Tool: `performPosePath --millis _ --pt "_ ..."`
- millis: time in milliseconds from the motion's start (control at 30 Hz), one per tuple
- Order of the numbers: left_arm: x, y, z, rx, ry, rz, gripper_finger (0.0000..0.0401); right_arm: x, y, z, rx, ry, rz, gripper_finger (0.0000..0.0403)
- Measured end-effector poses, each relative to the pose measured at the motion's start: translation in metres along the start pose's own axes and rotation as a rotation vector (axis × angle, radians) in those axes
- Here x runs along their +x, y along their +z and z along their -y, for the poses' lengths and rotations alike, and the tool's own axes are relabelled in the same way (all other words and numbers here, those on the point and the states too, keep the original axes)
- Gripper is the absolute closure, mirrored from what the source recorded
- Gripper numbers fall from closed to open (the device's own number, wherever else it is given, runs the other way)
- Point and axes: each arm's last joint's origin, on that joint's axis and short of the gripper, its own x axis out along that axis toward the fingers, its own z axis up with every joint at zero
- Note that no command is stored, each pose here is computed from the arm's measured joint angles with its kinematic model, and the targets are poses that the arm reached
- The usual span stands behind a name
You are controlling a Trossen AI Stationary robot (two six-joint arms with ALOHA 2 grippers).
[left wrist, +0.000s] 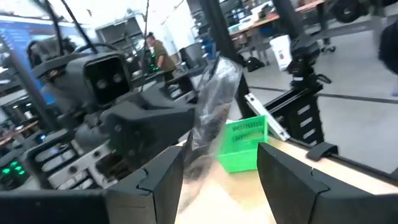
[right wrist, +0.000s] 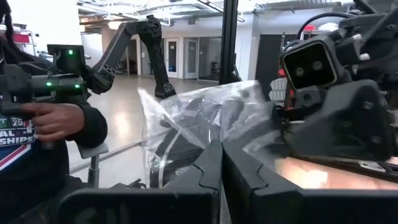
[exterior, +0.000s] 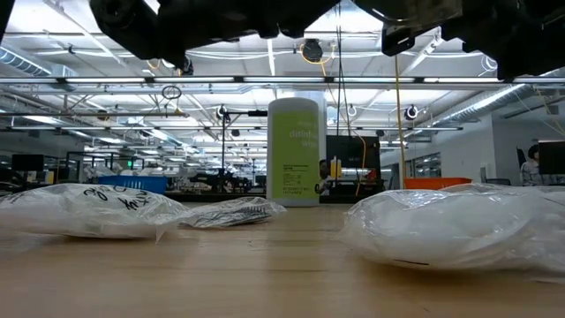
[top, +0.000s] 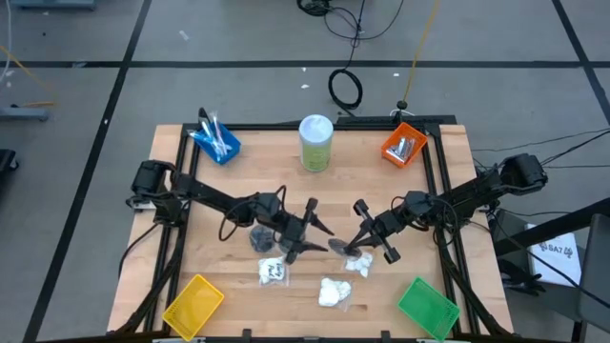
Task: Pick & Place Travel size toiletries
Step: Put the black hairbrush into the yellow bin
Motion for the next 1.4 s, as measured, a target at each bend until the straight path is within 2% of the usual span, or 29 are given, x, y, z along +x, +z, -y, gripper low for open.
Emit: performPosePath --millis 533,867,1400 --pt "0.0054 0.0082 -0.0014 0.012 -0.001 0.025 0.0201 -0.0001 0.0003 0.0002 -0.003 -0.003 0.003 0.0403" --pt "0.0054 0.0078 -0.0027 0.001 0.041 0.009 0.0201 -0.0001 0.0001 0.0011 -0.003 -0.032 0.001 0.0403" --pt "0.0061 0.0053 -0.0037 -0.013 0.044 0.005 0.0201 -0.0009 -0.0003 0.0035 0.000 -0.044 -0.004 0.0403"
